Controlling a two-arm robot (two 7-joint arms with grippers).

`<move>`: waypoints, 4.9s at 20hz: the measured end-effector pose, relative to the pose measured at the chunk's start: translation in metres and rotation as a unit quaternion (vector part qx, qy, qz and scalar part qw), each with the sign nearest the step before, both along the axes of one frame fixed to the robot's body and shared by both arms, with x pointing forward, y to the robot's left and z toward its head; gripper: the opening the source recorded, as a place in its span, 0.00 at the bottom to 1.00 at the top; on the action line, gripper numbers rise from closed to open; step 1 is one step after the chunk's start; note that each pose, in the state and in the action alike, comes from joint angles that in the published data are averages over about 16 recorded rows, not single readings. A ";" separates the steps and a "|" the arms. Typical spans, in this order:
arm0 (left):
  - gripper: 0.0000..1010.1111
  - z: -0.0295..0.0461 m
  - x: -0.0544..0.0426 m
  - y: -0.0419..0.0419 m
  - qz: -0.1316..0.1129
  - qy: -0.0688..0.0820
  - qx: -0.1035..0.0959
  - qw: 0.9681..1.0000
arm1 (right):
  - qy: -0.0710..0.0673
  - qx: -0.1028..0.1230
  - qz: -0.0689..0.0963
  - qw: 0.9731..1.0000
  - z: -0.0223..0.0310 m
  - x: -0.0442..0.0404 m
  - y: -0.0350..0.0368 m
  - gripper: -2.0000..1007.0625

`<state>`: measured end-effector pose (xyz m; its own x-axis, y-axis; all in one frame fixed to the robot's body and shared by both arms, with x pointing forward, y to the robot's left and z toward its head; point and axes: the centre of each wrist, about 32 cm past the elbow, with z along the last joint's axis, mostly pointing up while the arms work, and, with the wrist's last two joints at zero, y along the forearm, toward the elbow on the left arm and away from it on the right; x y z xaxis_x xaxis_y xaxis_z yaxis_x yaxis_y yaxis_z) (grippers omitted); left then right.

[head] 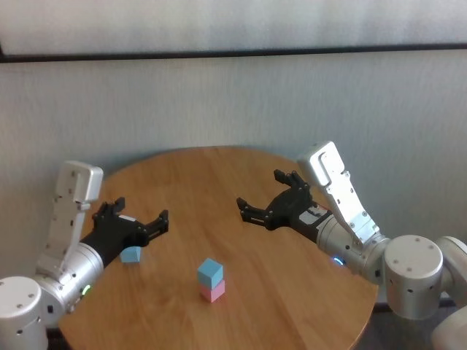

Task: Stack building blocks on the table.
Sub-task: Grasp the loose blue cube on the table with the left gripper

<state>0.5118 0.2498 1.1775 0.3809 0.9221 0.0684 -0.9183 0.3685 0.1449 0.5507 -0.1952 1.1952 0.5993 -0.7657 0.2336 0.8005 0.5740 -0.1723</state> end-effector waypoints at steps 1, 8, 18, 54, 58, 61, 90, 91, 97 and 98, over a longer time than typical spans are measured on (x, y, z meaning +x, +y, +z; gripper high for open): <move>0.99 -0.0008 -0.0005 -0.0015 0.000 0.005 0.000 1.000 | 0.000 0.000 0.000 1.000 0.0001 0.0000 0.0001 1.00; 0.99 -0.0078 0.0000 -0.0067 0.010 0.026 0.009 1.000 | 0.002 0.001 0.002 1.000 0.0004 -0.0001 0.0006 1.00; 0.99 -0.0200 0.0054 -0.0085 0.045 0.051 0.011 0.998 | 0.004 0.002 0.003 1.000 0.0006 -0.0003 0.0011 1.00; 0.99 -0.0407 0.0178 -0.0168 0.070 0.097 0.019 0.993 | 0.004 0.002 0.003 1.000 0.0007 -0.0004 0.0013 1.00; 0.99 -0.0439 0.0198 -0.0168 0.069 0.099 0.021 0.992 | 0.004 0.002 0.003 1.000 0.0007 -0.0004 0.0013 1.00; 0.99 -0.0462 0.0216 -0.0165 0.069 0.100 0.022 0.992 | 0.004 0.002 0.003 1.000 0.0007 -0.0004 0.0013 1.00; 0.99 -0.0529 0.0327 -0.0165 0.085 0.117 0.026 0.989 | 0.004 0.002 0.003 1.000 0.0007 -0.0004 0.0013 1.00; 0.99 -0.0529 0.0329 -0.0166 0.085 0.117 0.027 0.989 | 0.004 0.002 0.003 1.000 0.0007 -0.0003 0.0013 1.00; 0.99 -0.0529 0.0338 -0.0172 0.088 0.120 0.031 0.988 | 0.004 0.002 0.003 1.000 0.0007 -0.0004 0.0013 1.00; 0.99 -0.0529 0.0338 -0.0172 0.088 0.120 0.032 0.988 | 0.004 0.002 0.003 1.000 0.0007 -0.0004 0.0013 1.00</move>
<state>0.5456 0.2326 1.1246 0.2274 0.9722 0.0556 -0.9036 0.1894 0.3843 0.5504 -0.1938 1.1960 0.6065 -0.7626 0.2247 0.7951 0.5804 -0.1761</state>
